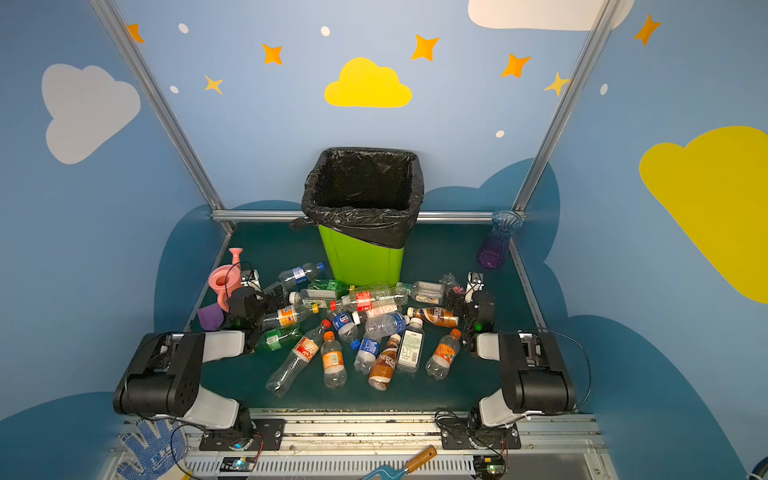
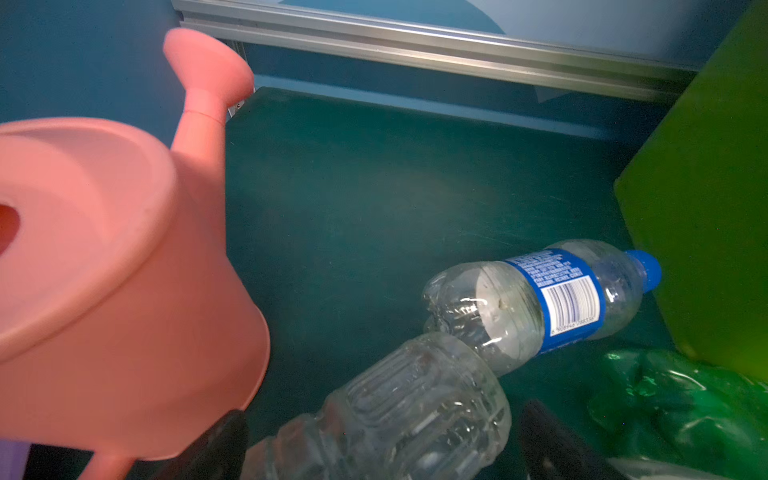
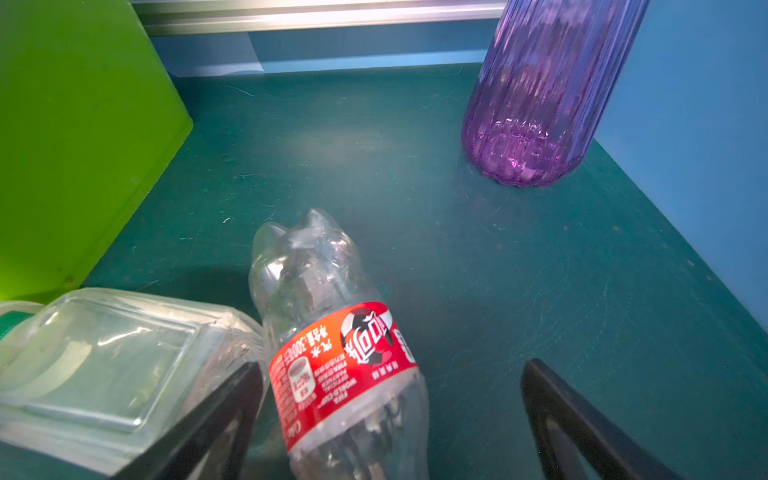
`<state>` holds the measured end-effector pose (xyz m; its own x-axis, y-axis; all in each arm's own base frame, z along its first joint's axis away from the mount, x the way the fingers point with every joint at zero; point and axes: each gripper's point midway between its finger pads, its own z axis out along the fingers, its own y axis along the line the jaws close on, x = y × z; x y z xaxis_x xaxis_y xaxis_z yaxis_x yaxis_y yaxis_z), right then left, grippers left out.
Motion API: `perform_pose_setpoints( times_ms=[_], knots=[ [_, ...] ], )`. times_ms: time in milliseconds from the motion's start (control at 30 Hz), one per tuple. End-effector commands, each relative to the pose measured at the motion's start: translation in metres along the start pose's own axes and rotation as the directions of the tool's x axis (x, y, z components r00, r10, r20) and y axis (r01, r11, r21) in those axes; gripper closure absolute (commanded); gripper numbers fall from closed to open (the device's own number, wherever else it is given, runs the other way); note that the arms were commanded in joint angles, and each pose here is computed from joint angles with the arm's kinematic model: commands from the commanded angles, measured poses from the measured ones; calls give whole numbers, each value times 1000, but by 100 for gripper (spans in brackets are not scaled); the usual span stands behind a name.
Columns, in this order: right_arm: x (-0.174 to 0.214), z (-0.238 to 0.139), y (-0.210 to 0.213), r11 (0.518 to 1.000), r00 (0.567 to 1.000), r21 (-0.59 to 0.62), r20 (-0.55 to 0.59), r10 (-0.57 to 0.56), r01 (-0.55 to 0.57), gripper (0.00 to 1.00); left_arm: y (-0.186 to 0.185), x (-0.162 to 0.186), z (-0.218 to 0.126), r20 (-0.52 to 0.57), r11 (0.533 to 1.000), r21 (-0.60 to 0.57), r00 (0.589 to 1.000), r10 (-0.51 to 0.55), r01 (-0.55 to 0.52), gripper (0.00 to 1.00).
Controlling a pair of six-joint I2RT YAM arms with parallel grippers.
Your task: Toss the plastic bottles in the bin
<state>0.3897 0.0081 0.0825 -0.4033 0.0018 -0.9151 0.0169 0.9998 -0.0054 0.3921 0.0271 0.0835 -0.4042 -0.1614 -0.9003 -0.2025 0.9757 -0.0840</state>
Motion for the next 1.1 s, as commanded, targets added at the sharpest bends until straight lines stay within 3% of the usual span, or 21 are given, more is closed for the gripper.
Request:
perform_pose_setpoints(
  times_ms=[0,1067],
  knots=[
    [-8,0,0,1000,1000,7,19,-1,1,2,-3,3,2,-22,1000,14,1000,0,0,0],
    [-10,0,1,1000,1000,1,26,-2,2,2,0,1,1,-10,1000,0,1000,-14,14,0]
  ],
)
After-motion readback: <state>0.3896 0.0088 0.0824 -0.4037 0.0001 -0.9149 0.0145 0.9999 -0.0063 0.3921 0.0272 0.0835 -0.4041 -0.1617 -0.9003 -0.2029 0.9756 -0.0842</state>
